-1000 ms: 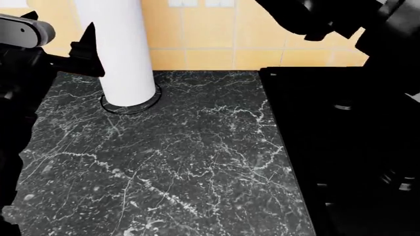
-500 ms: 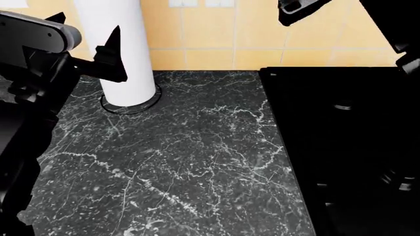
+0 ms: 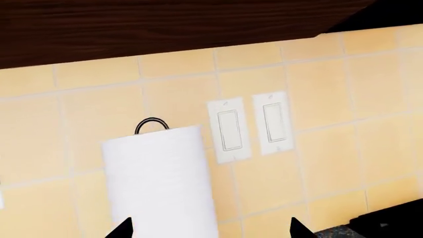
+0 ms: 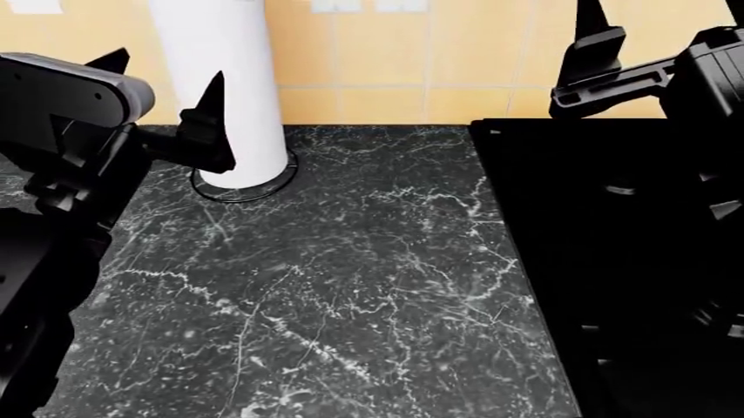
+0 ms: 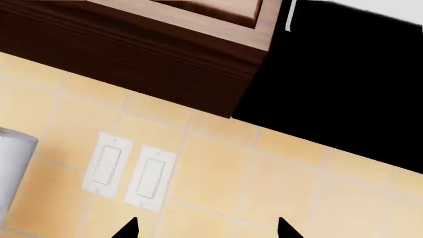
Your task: Pick and place the shaker into the drawer. Then close the cabinet.
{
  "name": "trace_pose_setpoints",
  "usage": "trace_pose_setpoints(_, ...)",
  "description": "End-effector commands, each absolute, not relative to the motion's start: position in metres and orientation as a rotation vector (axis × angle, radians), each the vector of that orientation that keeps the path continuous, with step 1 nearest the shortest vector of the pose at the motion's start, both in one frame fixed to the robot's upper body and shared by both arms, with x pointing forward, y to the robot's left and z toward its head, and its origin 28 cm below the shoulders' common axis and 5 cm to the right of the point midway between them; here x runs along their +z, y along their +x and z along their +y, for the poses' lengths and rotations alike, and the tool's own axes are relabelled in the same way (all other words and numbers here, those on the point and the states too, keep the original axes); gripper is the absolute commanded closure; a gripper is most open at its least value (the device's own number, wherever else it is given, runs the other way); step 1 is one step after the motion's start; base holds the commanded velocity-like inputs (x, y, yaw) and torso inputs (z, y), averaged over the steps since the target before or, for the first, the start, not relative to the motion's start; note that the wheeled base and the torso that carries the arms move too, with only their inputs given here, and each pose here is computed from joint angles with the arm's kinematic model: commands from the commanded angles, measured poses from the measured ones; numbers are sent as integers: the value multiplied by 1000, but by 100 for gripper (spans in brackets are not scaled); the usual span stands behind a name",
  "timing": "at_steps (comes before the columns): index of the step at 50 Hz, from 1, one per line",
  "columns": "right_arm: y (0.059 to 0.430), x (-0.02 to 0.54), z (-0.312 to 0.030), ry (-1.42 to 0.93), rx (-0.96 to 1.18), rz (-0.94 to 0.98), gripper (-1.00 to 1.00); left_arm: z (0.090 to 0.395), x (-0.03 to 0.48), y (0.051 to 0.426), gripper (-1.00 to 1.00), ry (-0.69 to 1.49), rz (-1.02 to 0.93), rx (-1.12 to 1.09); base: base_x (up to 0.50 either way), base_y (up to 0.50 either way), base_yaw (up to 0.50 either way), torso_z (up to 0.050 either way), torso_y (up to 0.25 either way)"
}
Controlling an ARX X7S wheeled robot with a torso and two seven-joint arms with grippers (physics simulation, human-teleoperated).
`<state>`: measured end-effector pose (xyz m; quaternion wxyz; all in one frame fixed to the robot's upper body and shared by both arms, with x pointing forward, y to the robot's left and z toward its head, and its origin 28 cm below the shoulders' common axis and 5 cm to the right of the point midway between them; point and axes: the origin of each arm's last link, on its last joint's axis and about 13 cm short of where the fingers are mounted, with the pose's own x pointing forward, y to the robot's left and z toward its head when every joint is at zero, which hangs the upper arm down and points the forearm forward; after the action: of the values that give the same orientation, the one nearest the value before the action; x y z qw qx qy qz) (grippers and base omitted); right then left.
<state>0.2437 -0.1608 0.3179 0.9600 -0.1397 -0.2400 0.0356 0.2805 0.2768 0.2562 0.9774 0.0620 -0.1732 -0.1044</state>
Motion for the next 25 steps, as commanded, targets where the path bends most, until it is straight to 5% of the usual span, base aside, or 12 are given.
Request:
trace_pose_setpoints(1, 245, 306, -161, -289, 73, -452, -100, 278, 248, 282, -100, 94, -325, -211, 2, 500, 0, 0, 0)
trace_pose_setpoints(25, 242, 311, -160, -292, 68, -456, -100, 277, 248, 284, -100, 89, -329, -223, 2, 500, 0, 0, 0)
